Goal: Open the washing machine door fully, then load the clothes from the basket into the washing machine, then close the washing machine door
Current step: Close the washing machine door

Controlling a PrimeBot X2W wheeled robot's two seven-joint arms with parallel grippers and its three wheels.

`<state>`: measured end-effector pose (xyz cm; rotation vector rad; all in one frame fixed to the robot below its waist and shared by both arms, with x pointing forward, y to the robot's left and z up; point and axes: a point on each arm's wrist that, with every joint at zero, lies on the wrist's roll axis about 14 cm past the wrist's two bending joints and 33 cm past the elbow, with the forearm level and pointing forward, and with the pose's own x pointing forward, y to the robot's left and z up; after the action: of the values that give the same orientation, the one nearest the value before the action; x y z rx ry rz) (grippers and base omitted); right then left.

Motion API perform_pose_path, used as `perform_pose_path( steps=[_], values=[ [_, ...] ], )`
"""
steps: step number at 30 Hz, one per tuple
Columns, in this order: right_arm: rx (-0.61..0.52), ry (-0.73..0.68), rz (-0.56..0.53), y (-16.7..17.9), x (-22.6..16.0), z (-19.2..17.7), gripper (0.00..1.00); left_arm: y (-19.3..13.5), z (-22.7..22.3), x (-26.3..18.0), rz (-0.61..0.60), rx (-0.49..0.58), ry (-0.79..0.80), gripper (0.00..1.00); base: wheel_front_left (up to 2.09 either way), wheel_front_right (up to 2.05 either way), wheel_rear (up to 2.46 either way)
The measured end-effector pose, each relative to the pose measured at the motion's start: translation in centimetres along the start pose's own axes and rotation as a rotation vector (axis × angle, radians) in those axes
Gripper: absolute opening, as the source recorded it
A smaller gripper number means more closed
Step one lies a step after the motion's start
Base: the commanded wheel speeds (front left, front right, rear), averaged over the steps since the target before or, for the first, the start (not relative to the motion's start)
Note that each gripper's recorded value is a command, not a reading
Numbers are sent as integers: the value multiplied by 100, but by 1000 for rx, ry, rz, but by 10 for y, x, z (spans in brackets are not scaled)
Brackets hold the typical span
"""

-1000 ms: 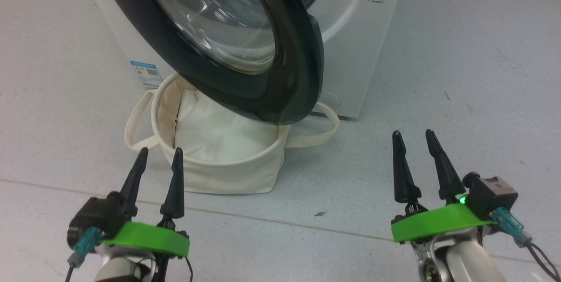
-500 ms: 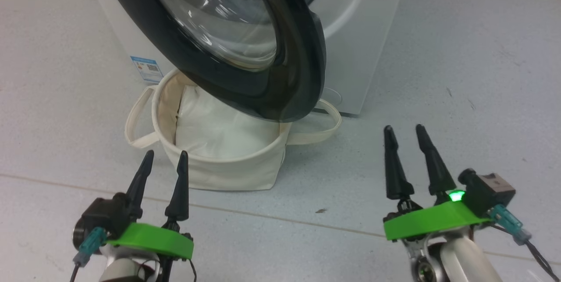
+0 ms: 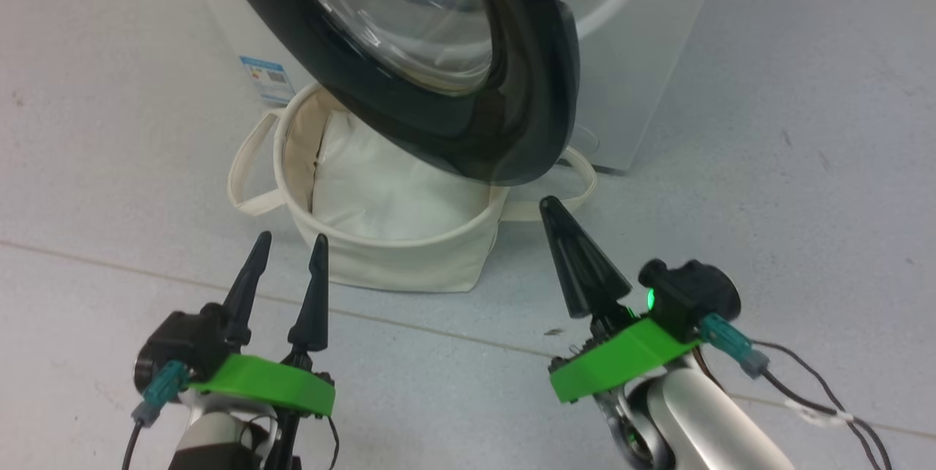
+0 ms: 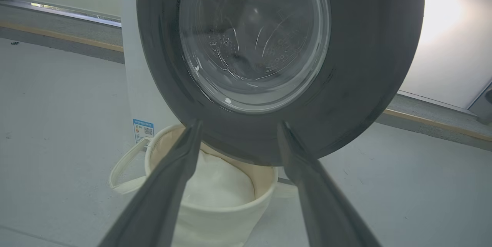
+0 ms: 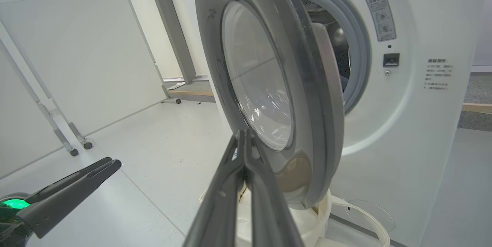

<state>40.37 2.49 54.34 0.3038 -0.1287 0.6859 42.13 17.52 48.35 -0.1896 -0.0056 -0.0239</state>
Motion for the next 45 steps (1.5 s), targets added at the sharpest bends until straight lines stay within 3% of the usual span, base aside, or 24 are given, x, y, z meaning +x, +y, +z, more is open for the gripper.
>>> perform_pose_path(
  steps=[8,19,31,45],
  values=[
    [-85,64,59,-13,37,-22,0,7,-12,11,19,10,29,100,0,0,0],
    [-117,109,3,-54,66,-44,0,13,-22,22,41,-7,51,100,0,0,0],
    [-113,102,-82,-89,75,-44,0,13,-26,25,47,-14,62,100,0,0,0],
    [-118,46,-275,-168,101,-37,0,18,-39,33,67,-30,88,100,0,0,0]
  ],
)
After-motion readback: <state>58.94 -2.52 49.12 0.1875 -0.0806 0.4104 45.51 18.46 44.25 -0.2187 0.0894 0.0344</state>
